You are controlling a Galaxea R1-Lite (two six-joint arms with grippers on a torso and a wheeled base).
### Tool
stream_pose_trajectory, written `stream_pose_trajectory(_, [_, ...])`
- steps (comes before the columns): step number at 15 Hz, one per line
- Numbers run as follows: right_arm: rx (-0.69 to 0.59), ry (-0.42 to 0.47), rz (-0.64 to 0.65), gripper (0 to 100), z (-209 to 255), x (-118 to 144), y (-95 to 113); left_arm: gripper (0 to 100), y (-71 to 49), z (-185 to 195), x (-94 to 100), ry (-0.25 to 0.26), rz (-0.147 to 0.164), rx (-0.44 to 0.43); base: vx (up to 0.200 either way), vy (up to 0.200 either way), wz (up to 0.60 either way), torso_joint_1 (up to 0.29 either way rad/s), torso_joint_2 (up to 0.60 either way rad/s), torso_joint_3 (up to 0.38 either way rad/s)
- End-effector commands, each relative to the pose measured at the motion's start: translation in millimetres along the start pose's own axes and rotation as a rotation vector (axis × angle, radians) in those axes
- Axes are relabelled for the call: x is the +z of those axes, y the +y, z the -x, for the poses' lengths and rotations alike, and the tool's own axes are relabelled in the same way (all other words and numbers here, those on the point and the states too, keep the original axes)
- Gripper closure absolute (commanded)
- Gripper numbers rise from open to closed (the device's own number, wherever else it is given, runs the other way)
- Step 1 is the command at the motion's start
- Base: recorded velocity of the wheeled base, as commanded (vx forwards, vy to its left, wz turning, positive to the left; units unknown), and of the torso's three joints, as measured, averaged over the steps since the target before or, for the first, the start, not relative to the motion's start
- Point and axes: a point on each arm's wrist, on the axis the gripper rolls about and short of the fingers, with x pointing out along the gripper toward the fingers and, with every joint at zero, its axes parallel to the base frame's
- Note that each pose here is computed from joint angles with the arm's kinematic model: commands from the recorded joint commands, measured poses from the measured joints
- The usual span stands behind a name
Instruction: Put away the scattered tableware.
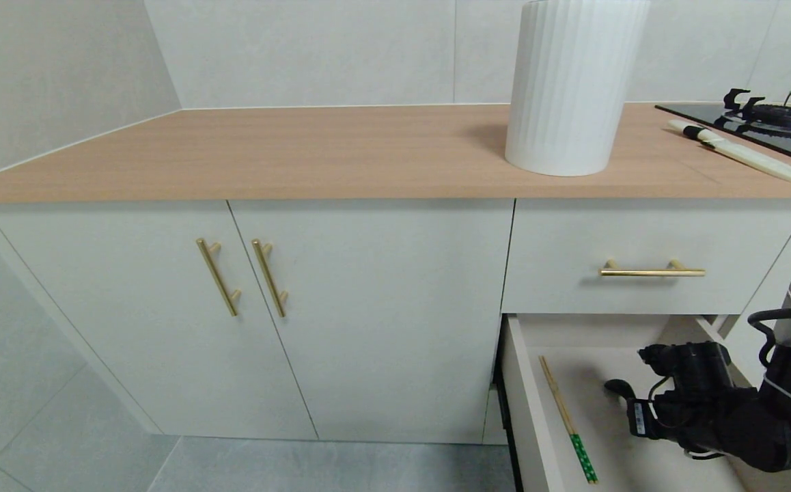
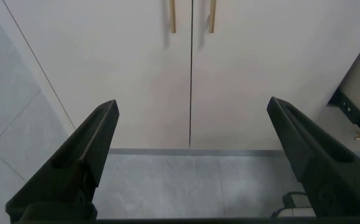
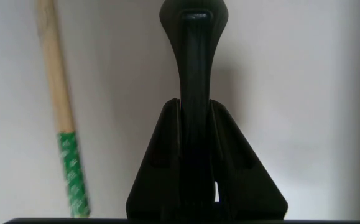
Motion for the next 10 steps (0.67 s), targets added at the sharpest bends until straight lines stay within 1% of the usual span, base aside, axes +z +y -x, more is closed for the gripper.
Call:
stream_pose_trajectory(1, [-0.002,0.011,0.002,100,-3.0,-3.1,0.3,0,0.0,0.0,0.0,0.000,0.000,0.001,0.000,0.000,0.00,0.000,0.00,0.000])
stream_pose_trajectory(5, [-0.005,0.010,0.002,100,-2.4,-4.1,0.0,0,0.0,0.0,0.0,0.000,0.000,0.001,0.000,0.000,0.00,0.000,0.00,0.000])
stream_pose_trajectory(6, [-0.005,0.010,0.002,0,-2.4,-4.1,0.0,0,0.0,0.0,0.0,0.000,0.000,0.001,0.000,0.000,0.00,0.000,0.00,0.000])
stream_pose_trajectory(10, [-0.003,0.003,0.000,0,-0.9,-2.5,0.1,0,0.0,0.0,0.0,0.000,0.000,0.001,0.000,0.000,0.00,0.000,0.00,0.000])
